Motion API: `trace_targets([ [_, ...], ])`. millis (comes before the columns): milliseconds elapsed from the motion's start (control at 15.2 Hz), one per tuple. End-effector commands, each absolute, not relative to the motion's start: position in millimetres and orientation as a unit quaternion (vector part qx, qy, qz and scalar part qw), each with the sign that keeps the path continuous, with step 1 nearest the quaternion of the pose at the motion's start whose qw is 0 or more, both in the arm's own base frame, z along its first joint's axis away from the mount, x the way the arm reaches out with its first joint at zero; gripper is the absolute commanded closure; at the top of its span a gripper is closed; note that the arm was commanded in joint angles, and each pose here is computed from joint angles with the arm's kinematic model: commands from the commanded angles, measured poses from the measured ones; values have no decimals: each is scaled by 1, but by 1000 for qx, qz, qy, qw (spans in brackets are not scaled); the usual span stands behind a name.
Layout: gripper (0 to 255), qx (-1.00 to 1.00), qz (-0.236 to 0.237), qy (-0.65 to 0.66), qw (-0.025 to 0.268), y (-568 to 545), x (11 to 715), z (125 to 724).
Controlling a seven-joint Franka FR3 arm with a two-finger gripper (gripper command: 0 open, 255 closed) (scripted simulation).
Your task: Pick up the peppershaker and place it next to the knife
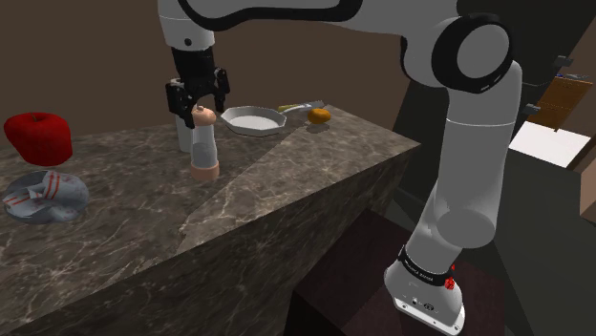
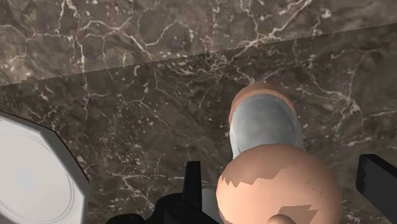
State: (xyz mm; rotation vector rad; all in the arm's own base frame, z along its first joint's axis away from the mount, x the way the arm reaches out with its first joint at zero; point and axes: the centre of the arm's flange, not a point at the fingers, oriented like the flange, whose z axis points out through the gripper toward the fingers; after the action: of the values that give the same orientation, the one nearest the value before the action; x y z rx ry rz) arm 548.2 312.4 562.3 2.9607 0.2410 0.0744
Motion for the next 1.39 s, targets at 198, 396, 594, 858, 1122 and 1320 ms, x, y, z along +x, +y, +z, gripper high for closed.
trace_targets([
  [198, 0, 993, 25, 81, 85, 312, 548, 560],
  [396, 255, 993, 25, 81, 85, 312, 548, 560],
  [594, 255, 993, 25, 81, 85, 312, 548, 560],
  [858, 255, 993, 25, 81, 85, 312, 548, 560],
  [1122, 255, 993, 25, 81, 85, 312, 548, 571],
  [1320, 255, 993, 25, 81, 85, 312, 548, 587],
])
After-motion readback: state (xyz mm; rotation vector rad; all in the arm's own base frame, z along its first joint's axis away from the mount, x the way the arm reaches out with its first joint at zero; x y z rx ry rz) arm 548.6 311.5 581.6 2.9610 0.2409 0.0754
